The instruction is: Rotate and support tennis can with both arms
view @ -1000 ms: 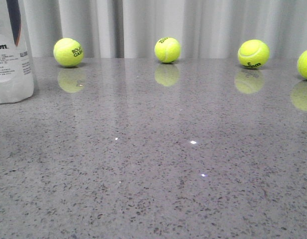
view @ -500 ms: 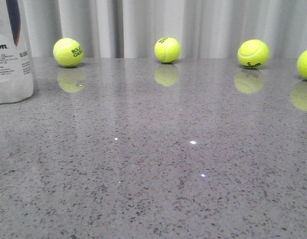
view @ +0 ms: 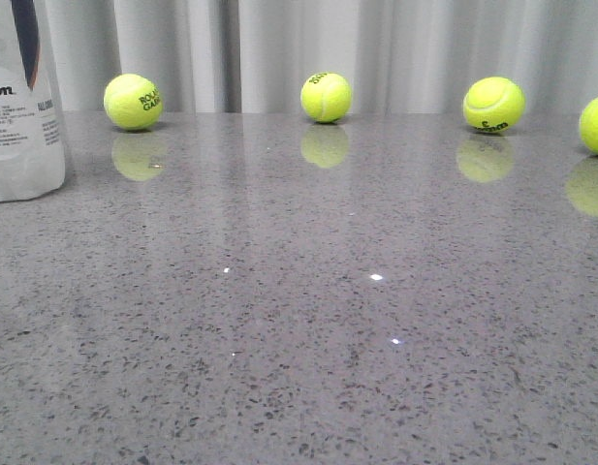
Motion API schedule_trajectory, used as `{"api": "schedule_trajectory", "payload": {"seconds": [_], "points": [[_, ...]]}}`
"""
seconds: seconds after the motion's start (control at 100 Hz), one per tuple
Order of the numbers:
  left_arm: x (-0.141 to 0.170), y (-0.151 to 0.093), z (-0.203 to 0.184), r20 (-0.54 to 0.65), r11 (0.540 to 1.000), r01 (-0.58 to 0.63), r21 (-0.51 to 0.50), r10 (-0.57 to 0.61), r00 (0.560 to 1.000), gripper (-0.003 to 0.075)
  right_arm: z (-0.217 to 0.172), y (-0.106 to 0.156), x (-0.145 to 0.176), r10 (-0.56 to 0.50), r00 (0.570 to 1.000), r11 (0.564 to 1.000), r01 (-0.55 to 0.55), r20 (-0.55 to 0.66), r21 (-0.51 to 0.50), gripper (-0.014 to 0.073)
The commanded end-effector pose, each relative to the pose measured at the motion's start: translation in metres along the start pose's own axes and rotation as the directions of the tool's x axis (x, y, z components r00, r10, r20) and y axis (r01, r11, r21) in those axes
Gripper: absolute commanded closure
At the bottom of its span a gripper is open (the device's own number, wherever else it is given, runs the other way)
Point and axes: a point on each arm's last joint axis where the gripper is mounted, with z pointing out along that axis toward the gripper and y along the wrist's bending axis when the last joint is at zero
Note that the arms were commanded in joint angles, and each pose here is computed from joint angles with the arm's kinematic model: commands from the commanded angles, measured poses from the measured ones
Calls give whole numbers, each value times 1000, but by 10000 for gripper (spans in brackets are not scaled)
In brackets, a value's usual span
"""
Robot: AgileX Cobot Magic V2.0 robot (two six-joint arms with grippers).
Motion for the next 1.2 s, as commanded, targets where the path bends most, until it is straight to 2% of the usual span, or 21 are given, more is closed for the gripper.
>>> {"api": "schedule_trajectory", "payload": {"seconds": [0.0,0.74,0.84,1.11,1.19], "points": [[-17,0,-1,110,1000,24,-4,-23,994,741,-2,-3,-15,2,995,1000,-5,95,31,662],[-18,0,-1,113,1000,24,-4,-23,993,741,-2,-3,-15,2,995,1000,-5,95,31,662],[-17,1,-1,116,1000,-7,-12,8,993,741,-2,-3,-15,2,995,1000,-5,95,31,662],[3,2,-19,303,999,-29,-26,36,952,741,-2,-3,-15,2,995,1000,-5,95,31,662],[17,3,-24,316,999,-28,-31,37,948,741,-2,-3,-15,2,995,1000,-5,95,31,662]]}}
